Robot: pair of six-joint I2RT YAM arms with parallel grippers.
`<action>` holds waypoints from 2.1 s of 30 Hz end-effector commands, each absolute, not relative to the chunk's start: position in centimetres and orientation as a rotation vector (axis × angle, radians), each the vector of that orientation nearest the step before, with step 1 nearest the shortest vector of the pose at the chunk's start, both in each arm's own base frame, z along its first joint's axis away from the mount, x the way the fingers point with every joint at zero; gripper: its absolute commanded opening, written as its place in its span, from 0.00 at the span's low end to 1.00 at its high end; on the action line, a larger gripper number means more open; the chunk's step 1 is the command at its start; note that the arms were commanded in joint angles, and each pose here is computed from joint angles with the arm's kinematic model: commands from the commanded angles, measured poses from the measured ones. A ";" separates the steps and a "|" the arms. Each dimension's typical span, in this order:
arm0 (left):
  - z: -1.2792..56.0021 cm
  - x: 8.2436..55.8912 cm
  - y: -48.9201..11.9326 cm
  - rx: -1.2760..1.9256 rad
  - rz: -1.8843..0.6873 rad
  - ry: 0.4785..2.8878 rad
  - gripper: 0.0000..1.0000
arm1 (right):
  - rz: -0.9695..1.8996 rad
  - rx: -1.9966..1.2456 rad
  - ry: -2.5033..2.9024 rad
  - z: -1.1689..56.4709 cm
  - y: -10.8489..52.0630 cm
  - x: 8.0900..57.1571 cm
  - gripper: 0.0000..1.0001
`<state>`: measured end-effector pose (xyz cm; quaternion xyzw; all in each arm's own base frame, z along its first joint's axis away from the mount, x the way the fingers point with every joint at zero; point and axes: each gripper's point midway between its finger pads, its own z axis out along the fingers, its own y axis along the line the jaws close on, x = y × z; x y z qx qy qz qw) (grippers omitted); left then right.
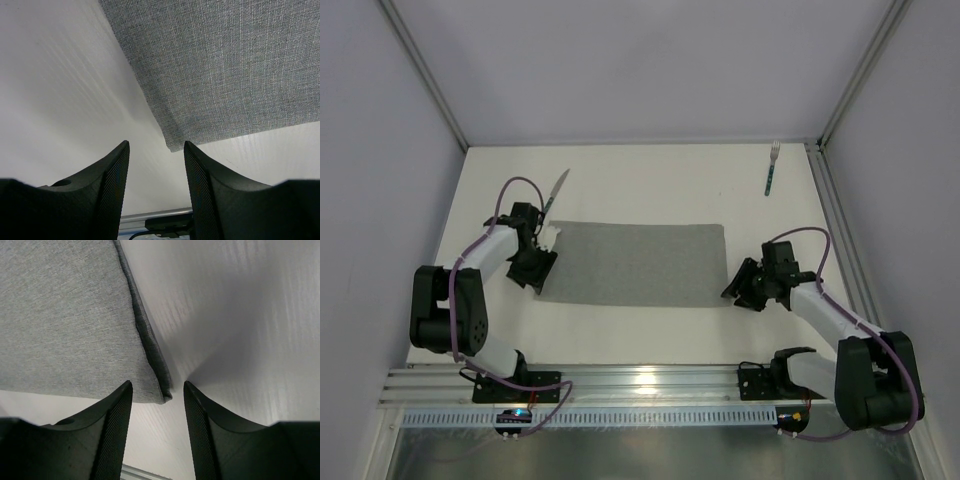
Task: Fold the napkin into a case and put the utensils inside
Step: Pick up the rectangle-folded napkin from the center of the board, then fold the rectangle-folded napkin at the center of the board.
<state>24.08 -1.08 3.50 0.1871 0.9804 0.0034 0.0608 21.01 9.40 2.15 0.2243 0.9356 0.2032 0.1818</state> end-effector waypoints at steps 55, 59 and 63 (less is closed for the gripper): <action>1.1 27.3 -4.9 0.490 -0.340 2.997 0.34 | 0.464 -0.801 2.552 9.6 42.9 25.4 0.03; 0.7 27.1 -5.3 0.475 -0.408 3.009 0.31 | 0.614 -0.897 2.482 9.8 47.3 23.7 0.03; 0.5 26.8 -5.5 0.459 -0.454 3.020 0.27 | 0.738 -0.930 2.439 9.9 50.0 22.5 0.03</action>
